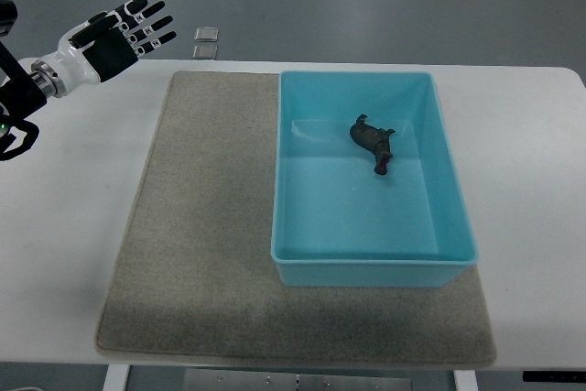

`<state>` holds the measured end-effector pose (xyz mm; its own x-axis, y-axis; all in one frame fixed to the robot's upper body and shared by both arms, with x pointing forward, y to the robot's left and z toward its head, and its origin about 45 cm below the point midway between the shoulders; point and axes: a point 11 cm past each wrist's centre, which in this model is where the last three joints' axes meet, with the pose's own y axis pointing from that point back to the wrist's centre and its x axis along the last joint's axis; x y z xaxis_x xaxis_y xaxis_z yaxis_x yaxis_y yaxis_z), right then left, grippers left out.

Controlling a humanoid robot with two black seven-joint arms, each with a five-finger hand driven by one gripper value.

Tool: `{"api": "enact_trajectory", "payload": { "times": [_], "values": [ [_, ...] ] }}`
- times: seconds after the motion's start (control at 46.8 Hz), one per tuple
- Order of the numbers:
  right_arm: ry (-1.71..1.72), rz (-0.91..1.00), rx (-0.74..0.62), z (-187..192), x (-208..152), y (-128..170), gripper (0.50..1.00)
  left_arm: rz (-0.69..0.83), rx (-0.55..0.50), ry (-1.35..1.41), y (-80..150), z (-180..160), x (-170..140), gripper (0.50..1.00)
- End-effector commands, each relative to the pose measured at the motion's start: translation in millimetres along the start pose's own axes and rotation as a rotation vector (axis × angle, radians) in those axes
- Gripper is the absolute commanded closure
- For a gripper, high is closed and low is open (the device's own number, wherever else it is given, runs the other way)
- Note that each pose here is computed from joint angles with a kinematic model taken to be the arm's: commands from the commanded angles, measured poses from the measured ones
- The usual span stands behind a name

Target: Place brown hippo in blue box with left hand

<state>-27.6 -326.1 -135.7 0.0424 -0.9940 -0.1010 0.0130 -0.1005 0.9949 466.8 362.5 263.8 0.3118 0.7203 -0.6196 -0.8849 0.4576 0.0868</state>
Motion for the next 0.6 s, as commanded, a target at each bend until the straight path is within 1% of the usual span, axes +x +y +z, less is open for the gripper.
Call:
{"api": "enact_trajectory", "payload": {
  "times": [0.0,0.577],
  "values": [
    [-0.001,-0.008,0.001,-0.1,-1.6,-0.2,0.564,0.001,-0.002,0.002,0.1,0.4,0.1,0.500],
    [0.000,-0.009,-0.001,0.1,-2.1,-0.3,0.564,-0.002,-0.002,0.000,-0.3,0.9,-0.5,0.500]
  ]
}}
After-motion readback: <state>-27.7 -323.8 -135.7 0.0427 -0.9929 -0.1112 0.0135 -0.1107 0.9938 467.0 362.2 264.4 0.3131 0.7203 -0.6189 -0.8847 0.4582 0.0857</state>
